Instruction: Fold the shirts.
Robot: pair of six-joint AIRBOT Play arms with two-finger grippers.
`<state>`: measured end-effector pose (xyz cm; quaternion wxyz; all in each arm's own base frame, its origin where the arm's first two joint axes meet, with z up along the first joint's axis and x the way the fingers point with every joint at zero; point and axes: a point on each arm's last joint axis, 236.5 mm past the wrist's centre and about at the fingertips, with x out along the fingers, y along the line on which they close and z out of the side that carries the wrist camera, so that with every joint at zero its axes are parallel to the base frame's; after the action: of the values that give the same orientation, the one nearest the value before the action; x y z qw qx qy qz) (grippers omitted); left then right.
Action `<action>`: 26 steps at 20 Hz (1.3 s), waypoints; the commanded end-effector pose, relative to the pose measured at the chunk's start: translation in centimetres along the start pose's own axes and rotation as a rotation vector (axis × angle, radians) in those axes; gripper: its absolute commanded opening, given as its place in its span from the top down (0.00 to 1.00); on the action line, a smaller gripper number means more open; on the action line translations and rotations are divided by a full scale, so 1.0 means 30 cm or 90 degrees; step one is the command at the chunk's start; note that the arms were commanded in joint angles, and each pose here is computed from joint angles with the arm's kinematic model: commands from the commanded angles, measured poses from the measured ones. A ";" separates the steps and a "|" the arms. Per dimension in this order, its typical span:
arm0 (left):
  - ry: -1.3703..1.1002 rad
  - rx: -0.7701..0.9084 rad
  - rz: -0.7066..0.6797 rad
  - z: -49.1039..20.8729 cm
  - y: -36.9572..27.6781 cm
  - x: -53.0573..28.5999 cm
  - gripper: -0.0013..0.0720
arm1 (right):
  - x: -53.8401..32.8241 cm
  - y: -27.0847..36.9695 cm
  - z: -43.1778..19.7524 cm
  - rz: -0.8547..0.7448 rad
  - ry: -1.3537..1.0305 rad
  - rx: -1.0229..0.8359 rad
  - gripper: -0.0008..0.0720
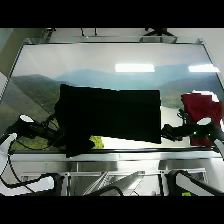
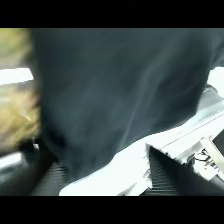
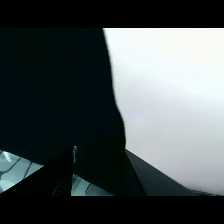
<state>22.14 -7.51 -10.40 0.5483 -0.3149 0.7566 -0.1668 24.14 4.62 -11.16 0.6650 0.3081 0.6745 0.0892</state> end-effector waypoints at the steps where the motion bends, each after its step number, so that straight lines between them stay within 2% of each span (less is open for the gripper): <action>1: -0.005 0.048 -0.010 0.045 -0.061 0.017 0.82 | 0.038 0.059 -0.021 0.014 0.018 -0.039 0.48; 2: -0.013 0.060 -0.007 0.059 -0.075 0.005 0.96 | 0.046 0.074 -0.024 0.018 0.021 -0.044 0.49; 4: -0.042 0.081 0.000 0.088 -0.099 -0.037 0.97 | 0.046 0.076 -0.013 0.015 0.014 -0.049 0.51; 5: -0.060 0.091 0.002 0.101 -0.113 -0.064 0.97 | 0.041 0.080 -0.009 0.017 0.013 -0.061 0.78; 6: -0.076 0.098 0.003 0.109 -0.125 -0.091 0.97 | 0.036 0.089 -0.008 0.022 0.014 -0.068 0.94; 7: -0.092 0.106 0.002 0.108 -0.138 -0.123 0.97 | 0.029 0.097 -0.005 0.025 0.016 -0.071 0.96; 14: -0.173 0.170 0.006 -0.008 -0.231 -0.305 0.97 | -0.121 0.096 0.084 0.028 -0.042 -0.051 0.96; 19: -0.230 0.216 0.082 -0.059 -0.263 -0.383 0.97 | -0.194 0.106 0.132 0.002 -0.087 -0.067 0.96; 22: -0.284 0.249 0.140 0.049 -0.287 -0.509 0.97 | -0.294 0.213 0.280 0.020 -0.181 -0.128 0.96; 26: -0.272 0.286 0.145 0.288 -0.363 -0.553 0.97 | -0.328 0.331 0.474 0.012 -0.245 -0.192 0.96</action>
<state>32.15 -4.18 5.23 0.7589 -0.1495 0.6038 -0.1929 35.45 2.79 -0.81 0.7879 0.2445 0.5506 0.1274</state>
